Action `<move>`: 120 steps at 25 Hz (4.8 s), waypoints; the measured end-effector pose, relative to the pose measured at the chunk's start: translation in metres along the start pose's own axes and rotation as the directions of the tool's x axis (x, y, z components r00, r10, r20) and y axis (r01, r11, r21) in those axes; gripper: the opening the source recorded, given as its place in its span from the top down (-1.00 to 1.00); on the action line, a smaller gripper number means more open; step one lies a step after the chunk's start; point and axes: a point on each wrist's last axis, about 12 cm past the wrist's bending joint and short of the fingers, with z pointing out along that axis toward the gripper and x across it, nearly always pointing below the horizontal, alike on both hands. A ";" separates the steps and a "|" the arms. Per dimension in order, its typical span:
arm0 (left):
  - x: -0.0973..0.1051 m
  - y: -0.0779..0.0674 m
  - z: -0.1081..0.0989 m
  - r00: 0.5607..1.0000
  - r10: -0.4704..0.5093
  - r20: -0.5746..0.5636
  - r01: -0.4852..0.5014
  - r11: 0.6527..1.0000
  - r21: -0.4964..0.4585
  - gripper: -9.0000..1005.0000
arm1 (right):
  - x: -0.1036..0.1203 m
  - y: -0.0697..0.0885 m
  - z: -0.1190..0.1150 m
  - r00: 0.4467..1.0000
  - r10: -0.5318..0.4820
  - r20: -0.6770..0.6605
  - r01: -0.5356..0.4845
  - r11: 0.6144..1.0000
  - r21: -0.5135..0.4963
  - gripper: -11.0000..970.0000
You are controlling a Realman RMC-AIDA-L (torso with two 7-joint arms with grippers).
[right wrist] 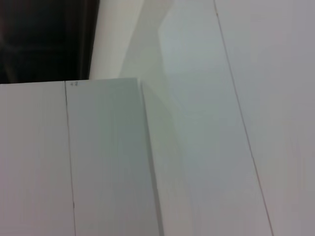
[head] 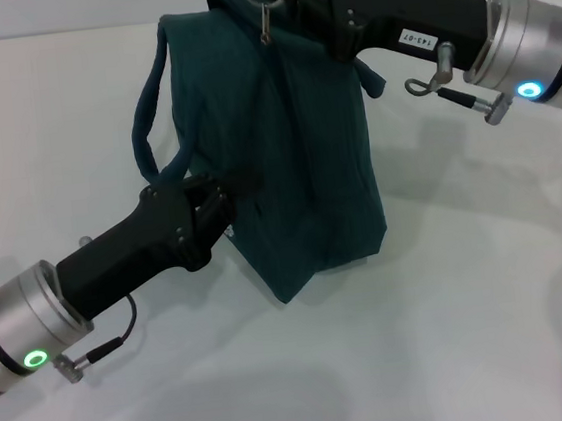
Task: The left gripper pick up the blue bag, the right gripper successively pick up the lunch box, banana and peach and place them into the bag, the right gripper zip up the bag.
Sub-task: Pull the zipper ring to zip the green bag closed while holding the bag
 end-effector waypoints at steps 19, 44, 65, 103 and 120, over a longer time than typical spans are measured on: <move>-0.004 0.001 0.002 1.000 0.021 -0.014 -0.020 1.000 0.021 0.89 | -0.007 0.002 -0.007 0.985 0.170 0.030 -0.169 0.985 -0.040 0.84; -0.002 -0.011 0.002 0.996 0.007 -0.091 0.008 0.986 0.164 0.90 | -0.005 -0.001 -0.013 0.976 0.216 0.012 -0.216 0.976 -0.011 0.83; -0.006 -0.020 0.001 0.990 0.043 -0.132 -0.004 0.959 0.282 0.89 | -0.001 -0.006 -0.009 0.980 0.195 -0.040 -0.195 0.981 0.022 0.82; -0.025 0.013 -0.039 0.996 0.051 -0.078 -0.057 0.995 -0.083 0.31 | 0.001 -0.005 -0.048 0.989 0.150 -0.013 -0.149 0.985 0.089 0.80; -0.208 -0.018 0.068 0.844 0.146 -0.517 -0.198 0.979 -0.047 -0.63 | -0.002 -0.009 -0.046 0.989 0.147 0.008 -0.147 0.983 0.107 0.80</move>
